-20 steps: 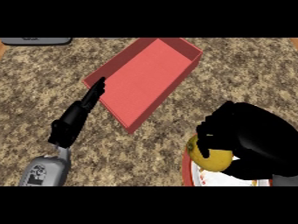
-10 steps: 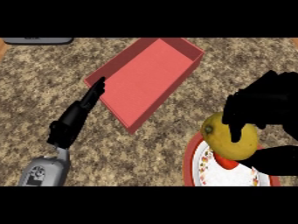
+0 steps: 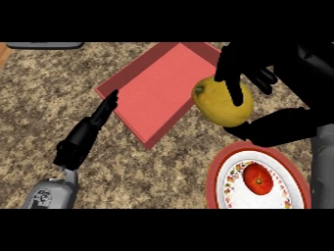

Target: Pick the lemon from the plate and place it in the cardboard box

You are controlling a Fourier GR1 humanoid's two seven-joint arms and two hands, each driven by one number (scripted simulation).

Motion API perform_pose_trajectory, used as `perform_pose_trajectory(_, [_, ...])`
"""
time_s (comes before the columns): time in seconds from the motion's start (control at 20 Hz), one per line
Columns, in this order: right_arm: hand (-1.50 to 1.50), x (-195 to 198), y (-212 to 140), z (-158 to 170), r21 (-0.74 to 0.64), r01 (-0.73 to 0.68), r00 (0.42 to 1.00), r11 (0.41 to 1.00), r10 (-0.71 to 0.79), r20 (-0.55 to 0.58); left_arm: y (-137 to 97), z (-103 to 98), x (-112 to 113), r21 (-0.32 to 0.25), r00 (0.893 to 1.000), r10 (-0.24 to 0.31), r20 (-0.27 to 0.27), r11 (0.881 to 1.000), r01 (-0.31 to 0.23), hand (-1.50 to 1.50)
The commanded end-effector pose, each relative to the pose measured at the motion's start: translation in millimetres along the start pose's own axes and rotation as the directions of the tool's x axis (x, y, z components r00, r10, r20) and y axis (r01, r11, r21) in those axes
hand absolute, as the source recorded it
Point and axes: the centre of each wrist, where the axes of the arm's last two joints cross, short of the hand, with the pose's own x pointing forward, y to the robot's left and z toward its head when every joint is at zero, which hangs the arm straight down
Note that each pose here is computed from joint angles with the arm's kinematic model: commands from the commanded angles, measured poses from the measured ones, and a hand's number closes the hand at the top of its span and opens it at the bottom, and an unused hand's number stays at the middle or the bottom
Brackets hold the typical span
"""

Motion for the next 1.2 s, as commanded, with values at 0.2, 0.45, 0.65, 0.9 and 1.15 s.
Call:
perform_pose_trajectory(0.2, [1.50,-12,8,-62,0.009,0.063,0.998,0.998,-0.063,-0.030,-2,-1,2,-0.009,1.000,0.013,0.006,1.000,-0.013,0.00])
perform_pose_trajectory(0.45, [1.50,-16,29,-91,-0.036,-0.006,0.998,0.999,0.004,-0.061,7,-14,8,-0.001,1.000,-0.006,0.011,1.000,0.006,0.00])
perform_pose_trajectory(0.65, [1.50,-29,32,-109,-0.028,-0.056,0.995,0.998,0.054,-0.084,12,1,13,-0.016,1.000,0.002,0.000,1.000,-0.002,0.00])
perform_pose_trajectory(0.9, [1.50,-53,81,-123,0.041,-0.110,0.990,0.993,0.113,-0.084,5,-2,0,-0.020,1.000,0.007,-0.001,1.000,-0.007,0.00])
perform_pose_trajectory(1.15, [1.50,-69,125,-133,0.058,-0.138,0.982,0.989,0.144,-0.124,-3,-17,12,-0.010,0.999,-0.014,0.029,1.000,0.014,0.00])
